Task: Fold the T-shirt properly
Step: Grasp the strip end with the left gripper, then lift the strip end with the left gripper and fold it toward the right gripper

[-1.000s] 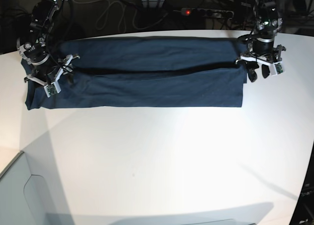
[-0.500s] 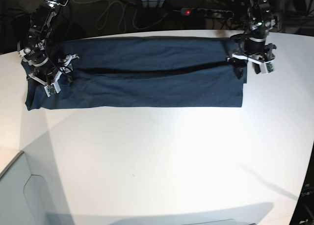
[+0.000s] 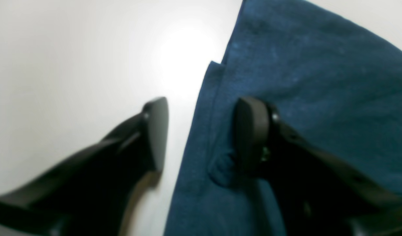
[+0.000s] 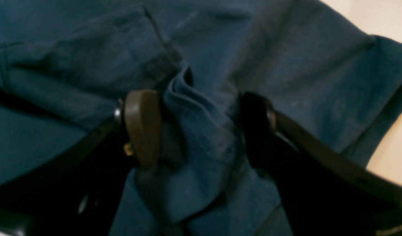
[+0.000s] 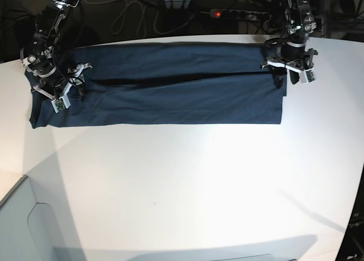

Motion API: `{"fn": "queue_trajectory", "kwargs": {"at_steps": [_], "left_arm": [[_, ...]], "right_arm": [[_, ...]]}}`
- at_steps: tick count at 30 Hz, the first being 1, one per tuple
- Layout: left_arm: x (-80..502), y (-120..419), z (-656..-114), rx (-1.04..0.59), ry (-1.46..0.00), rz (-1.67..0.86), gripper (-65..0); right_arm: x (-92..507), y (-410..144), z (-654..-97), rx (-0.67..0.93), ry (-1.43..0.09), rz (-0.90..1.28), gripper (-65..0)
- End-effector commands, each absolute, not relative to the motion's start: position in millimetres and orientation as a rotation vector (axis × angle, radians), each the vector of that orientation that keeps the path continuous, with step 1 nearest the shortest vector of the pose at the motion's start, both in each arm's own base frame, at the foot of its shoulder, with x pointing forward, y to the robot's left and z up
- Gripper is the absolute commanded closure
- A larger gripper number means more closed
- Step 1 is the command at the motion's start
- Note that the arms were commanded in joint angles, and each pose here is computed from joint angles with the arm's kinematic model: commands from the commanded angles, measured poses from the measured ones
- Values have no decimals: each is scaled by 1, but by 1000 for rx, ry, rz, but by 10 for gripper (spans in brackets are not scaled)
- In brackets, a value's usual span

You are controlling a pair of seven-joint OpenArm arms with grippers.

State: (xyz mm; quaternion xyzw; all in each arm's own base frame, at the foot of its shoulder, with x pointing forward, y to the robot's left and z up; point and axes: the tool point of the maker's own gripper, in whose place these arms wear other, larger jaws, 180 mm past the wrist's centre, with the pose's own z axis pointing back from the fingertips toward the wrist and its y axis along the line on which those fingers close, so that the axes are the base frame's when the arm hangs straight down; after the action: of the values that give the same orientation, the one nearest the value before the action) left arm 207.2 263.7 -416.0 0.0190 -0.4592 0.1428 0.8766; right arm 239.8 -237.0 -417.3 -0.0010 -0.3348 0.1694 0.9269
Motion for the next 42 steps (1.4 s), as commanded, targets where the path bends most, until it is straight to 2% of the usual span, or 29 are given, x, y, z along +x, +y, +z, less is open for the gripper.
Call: {"fn": "queue_trajectory", "kwargs": {"at_steps": [1, 8, 11, 20, 25, 34, 42], "left_arm": [[203, 266, -420, 42, -931, 297, -274], [209, 255, -431, 14, -914, 289, -97], [215, 256, -435, 11, -913, 298, 0], [216, 272, -414, 49, -963, 308, 0], [220, 276, -372, 73, -1059, 282, 0], [236, 236, -301, 11, -1244, 248, 0], [244, 149, -301, -212, -1234, 155, 0]], "right_arm": [[249, -238, -407, -8, -725, 364, -364], [249, -238, -407, -8, -725, 364, -364], [247, -239, -408, -9, -721, 365, -364], [246, -239, -409, -8, -718, 365, -365], [247, -237, -408, -5, -721, 362, -368], [249, -219, -412, 27, -713, 415, -365], [248, -216, -413, 32, -711, 417, -365]]}}
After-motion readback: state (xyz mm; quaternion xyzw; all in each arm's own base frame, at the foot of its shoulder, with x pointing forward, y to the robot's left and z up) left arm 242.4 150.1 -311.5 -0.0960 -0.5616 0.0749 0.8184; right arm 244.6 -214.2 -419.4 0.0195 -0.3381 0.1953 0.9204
